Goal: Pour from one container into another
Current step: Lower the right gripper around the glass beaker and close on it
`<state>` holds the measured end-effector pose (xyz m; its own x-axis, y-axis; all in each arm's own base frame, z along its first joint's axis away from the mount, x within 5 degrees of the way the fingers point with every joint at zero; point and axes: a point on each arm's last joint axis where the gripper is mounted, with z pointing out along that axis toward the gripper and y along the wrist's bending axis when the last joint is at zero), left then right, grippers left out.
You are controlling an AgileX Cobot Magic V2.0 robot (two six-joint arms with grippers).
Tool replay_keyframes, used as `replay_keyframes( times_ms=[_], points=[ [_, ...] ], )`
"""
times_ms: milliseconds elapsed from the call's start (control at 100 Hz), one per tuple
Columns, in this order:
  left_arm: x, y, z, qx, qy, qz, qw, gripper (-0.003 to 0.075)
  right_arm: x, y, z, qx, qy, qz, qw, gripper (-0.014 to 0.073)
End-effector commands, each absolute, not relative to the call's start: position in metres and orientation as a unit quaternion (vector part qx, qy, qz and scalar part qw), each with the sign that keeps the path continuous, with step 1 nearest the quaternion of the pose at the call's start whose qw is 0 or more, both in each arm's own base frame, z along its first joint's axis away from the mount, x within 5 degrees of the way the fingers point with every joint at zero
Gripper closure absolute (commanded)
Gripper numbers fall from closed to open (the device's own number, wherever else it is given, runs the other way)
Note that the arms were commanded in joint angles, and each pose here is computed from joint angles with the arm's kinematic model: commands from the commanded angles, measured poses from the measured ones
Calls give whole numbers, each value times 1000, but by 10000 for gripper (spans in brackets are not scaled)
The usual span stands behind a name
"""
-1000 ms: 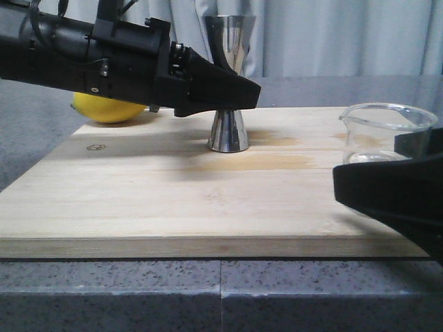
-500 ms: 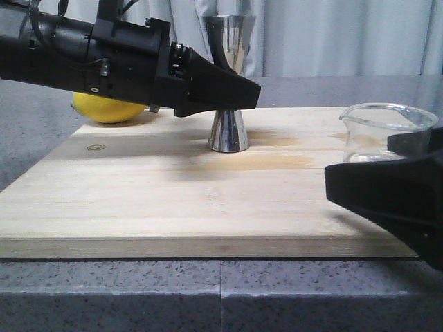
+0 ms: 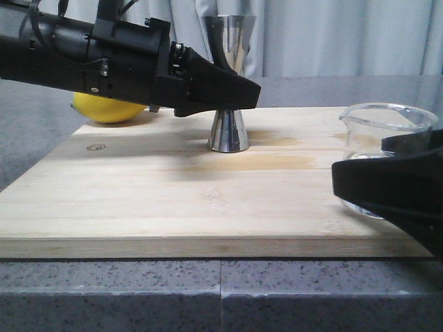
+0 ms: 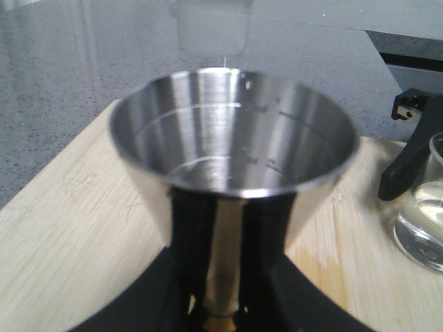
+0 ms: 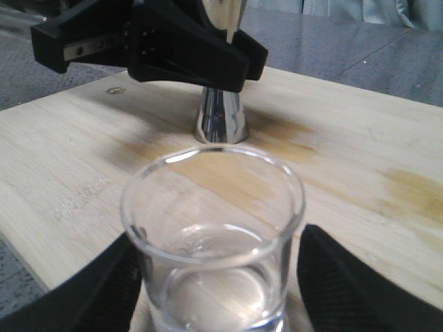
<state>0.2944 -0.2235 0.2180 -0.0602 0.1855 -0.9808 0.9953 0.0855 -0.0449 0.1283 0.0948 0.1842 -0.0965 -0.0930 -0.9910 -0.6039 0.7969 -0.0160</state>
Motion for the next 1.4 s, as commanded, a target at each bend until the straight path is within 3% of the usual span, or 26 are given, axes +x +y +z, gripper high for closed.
replay_keyframes(
  times_ms=[0,470,630,1200,1390],
  points=[
    [291,-227,249,491,538,-474,495,598,133,98,199,-235,673,216,667,169],
    [291,-227,249,491,538,-474,495,598,140,104,199,-238,677,214,663,169],
    [291,-227,249,491,538,-474,495,598,140,105,202,-236,658,222,680,169],
    [291,-227,249,491,538,-474,495,598,141,105,197,-242,675,216,663,171],
    [291,-227,249,491,538,-474,495,598,141,105,197,-242,675,216,663,288]
  ],
)
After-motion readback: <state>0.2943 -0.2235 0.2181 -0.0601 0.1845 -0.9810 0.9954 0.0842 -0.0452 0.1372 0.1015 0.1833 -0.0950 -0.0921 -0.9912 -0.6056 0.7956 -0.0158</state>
